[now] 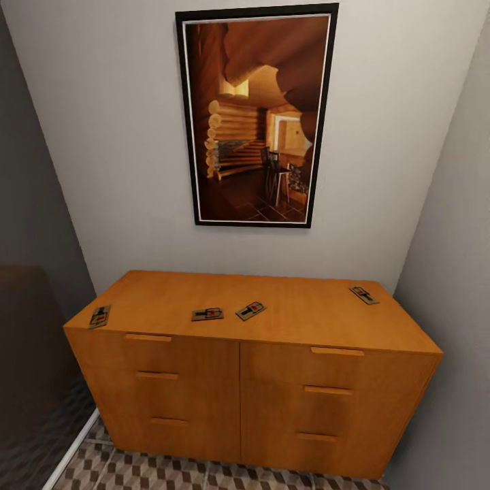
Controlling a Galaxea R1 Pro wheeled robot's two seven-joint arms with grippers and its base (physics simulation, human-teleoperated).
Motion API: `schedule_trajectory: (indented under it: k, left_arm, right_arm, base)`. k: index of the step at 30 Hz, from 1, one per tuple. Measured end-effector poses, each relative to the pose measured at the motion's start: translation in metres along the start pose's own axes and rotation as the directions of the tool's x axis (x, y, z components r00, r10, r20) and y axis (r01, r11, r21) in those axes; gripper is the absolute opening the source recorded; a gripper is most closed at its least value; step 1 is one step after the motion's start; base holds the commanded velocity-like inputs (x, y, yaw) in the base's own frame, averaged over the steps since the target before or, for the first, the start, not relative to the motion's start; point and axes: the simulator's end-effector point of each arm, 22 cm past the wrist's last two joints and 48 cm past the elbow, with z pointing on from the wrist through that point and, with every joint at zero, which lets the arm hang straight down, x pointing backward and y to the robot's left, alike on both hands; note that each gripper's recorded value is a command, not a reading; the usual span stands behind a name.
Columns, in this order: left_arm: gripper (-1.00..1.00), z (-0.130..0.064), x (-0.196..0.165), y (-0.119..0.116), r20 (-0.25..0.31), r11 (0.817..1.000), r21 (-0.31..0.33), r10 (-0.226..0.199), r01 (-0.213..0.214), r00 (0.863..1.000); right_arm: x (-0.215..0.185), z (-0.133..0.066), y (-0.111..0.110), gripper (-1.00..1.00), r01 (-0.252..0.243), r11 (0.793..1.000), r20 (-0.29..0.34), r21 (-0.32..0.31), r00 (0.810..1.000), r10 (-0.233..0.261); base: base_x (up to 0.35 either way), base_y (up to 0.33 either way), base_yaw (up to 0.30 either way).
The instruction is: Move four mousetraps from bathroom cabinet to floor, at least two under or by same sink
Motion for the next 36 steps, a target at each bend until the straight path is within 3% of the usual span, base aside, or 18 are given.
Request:
schedule_trajectory:
  k: [36]
  left_arm:
    - [1.00,0.0000,0.0001,-0.0011,0.000,1.000,0.001,0.000,0.000,1.000]
  right_arm:
    - [0.0003,0.0000,0.0002,1.00,-0.008,1.000,-0.001,0.000,1.000,0.008]
  base:
    - [0.000,-0.001,0.000]
